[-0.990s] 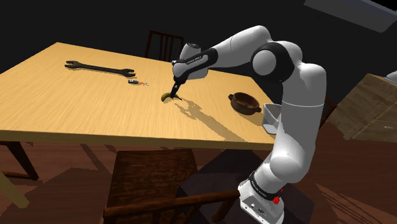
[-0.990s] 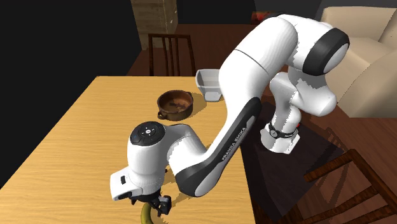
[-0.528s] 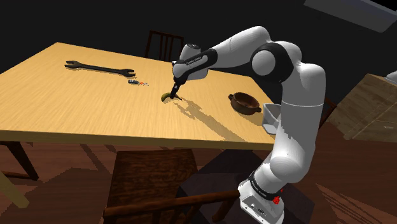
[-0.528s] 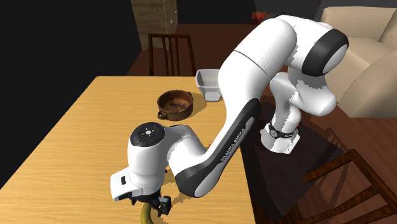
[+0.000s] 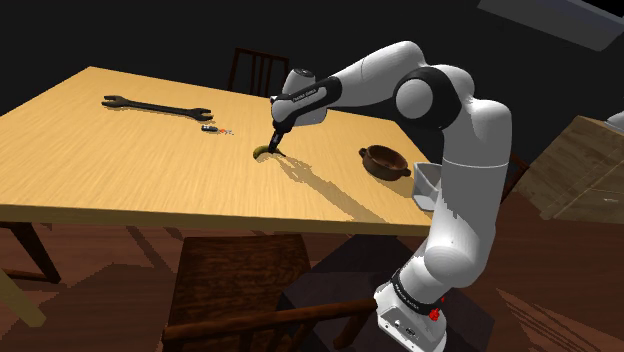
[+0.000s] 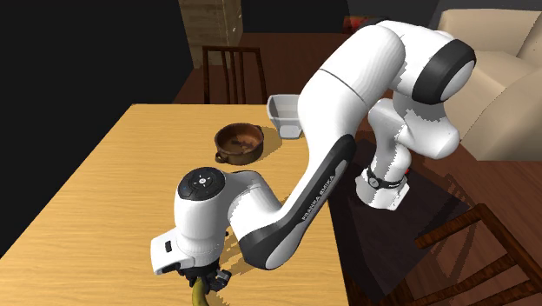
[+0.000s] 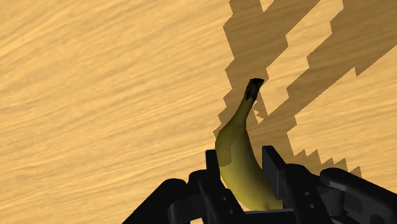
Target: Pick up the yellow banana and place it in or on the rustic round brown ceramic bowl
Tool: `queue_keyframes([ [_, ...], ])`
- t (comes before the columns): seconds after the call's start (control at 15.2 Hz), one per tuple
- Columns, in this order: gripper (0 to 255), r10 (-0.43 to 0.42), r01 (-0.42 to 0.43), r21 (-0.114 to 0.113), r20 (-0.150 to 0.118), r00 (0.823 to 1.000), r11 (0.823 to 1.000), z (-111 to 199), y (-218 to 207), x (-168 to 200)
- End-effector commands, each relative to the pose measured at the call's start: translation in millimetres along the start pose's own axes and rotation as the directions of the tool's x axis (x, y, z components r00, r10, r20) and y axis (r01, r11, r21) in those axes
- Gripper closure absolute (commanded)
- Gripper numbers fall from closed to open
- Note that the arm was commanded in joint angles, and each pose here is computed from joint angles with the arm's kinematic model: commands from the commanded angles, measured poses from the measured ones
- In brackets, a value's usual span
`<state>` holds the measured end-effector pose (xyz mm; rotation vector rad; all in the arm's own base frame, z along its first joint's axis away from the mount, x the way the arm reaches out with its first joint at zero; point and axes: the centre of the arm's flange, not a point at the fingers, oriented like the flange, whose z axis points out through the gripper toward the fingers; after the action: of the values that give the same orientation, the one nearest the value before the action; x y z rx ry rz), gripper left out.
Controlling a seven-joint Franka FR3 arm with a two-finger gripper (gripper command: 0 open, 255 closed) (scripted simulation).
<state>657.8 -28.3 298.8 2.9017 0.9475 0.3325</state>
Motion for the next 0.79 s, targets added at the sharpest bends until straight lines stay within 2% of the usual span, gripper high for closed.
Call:
queue_keyframes([
  [0.0,255,0.0,0.0,0.0,0.0,1.0,1.0,0.0,0.0,0.0],
  [0.73,255,0.0,0.0,0.0,0.0,1.0,1.0,-51.4,7.1,9.6],
])
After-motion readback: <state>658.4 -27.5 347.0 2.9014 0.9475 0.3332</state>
